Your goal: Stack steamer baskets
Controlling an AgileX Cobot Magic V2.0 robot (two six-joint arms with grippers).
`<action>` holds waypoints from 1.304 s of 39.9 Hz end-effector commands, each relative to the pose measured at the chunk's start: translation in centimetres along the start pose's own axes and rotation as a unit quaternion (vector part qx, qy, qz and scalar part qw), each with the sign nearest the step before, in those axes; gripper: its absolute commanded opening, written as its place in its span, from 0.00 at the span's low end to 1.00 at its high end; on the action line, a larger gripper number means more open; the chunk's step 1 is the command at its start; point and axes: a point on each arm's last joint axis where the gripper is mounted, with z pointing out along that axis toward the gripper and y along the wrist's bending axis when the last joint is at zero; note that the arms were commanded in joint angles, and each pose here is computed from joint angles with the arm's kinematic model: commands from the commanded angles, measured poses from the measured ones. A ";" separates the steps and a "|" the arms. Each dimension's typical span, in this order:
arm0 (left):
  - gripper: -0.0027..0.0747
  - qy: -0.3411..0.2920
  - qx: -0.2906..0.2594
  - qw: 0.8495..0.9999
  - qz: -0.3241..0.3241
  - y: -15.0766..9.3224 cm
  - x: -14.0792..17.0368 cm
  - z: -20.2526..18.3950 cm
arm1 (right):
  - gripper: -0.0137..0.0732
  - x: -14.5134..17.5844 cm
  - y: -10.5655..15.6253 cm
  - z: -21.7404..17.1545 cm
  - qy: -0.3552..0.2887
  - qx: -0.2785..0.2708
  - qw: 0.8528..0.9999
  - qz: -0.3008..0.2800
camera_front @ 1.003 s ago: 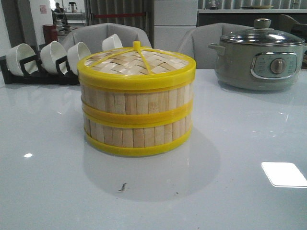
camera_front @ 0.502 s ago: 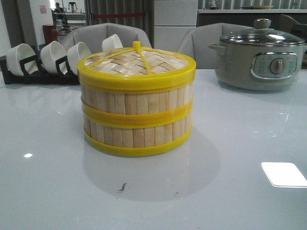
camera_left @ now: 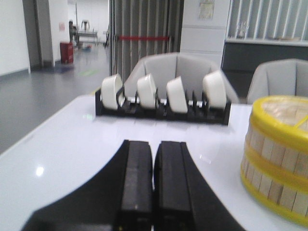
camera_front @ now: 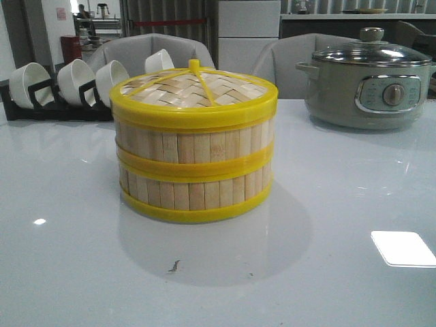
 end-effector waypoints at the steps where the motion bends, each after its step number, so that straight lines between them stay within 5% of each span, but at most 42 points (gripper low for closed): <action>1: 0.15 -0.018 0.003 1.000 -0.003 -0.1 -0.2 -0.1 | 0.24 -1.8 0.2 -0.1 -0.060 -0.005 0.998 -0.009; 52: 0.15 -0.040 0.010 0.999 -0.003 -0.2 -0.6 -0.1 | 0.24 -1.8 0.2 -0.1 -0.060 -0.005 0.998 -0.009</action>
